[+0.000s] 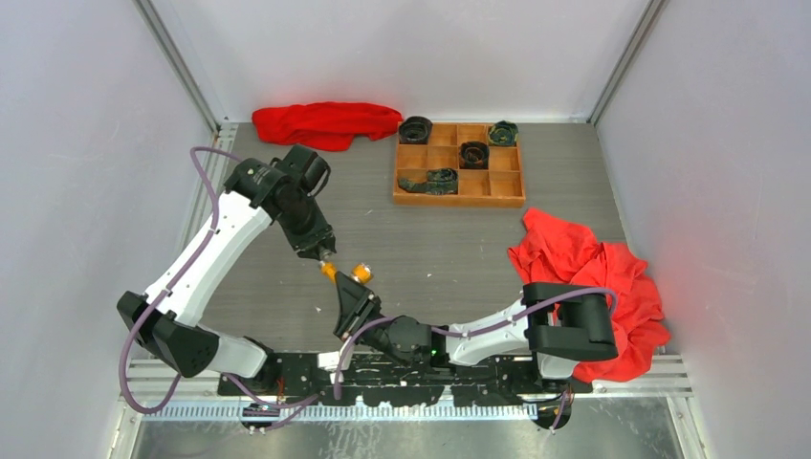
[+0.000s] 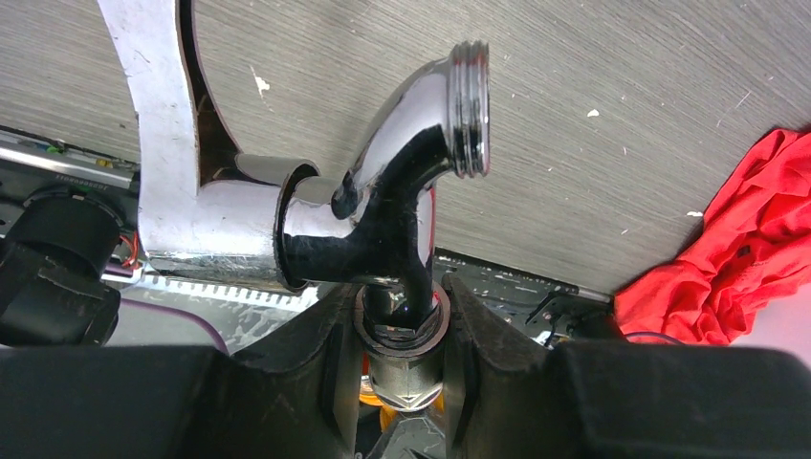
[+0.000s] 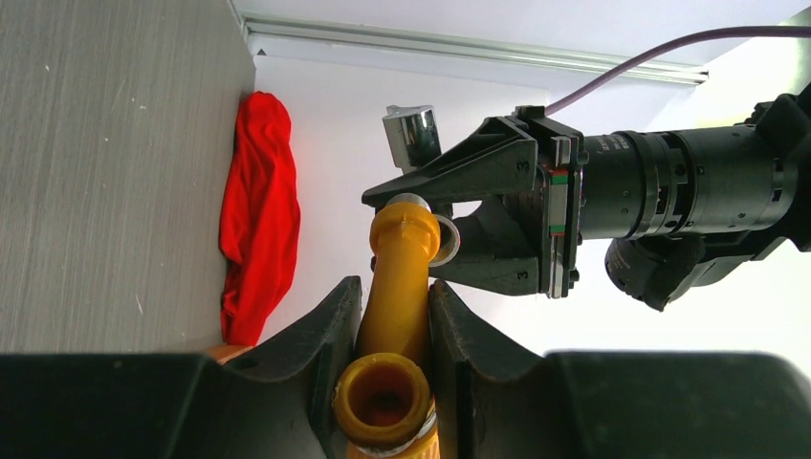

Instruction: Install the water faucets

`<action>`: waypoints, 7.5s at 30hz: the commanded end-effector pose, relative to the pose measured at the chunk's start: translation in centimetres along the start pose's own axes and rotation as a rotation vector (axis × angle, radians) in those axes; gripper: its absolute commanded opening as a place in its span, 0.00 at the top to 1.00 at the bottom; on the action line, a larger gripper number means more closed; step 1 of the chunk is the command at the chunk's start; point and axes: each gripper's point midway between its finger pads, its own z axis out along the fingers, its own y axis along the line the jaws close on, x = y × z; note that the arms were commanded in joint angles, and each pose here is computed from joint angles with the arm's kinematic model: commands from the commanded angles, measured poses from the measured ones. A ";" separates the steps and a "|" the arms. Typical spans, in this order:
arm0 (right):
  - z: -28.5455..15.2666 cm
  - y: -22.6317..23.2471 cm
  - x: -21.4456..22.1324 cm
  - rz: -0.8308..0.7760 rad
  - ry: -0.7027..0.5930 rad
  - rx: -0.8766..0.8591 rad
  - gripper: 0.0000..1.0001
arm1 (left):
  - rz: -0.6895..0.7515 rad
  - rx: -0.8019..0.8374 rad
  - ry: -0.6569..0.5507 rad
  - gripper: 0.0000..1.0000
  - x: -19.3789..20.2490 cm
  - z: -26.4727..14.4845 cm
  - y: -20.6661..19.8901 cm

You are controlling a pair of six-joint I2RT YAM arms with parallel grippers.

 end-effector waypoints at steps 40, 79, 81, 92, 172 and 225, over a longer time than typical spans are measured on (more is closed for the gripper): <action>1.1 -4.4 2.2 0.182 0.160 0.137 1.00 | -0.027 0.074 -0.056 1.00 -0.2 -0.8 -1.1; 1.2 -7.1 2.8 1.344 -0.028 0.347 1.00 | -0.127 0.252 -0.086 1.00 -0.1 -1.9 -3.0; 0.9 -7.3 3.7 1.438 -0.030 0.383 0.99 | -0.130 0.252 -0.086 1.00 -0.1 -1.9 -2.9; 0.2 -7.8 5.6 1.720 -0.083 0.485 1.00 | -0.168 0.291 -0.087 1.00 0.0 -1.7 -3.4; -1.2 -8.6 -0.9 1.775 -0.619 0.032 1.00 | -0.292 0.779 -0.431 1.00 -3.8 -4.8 -5.0; -2.2 -8.4 0.1 1.646 -0.569 -0.144 0.18 | -0.222 0.920 -0.448 1.00 -3.9 -7.5 -7.2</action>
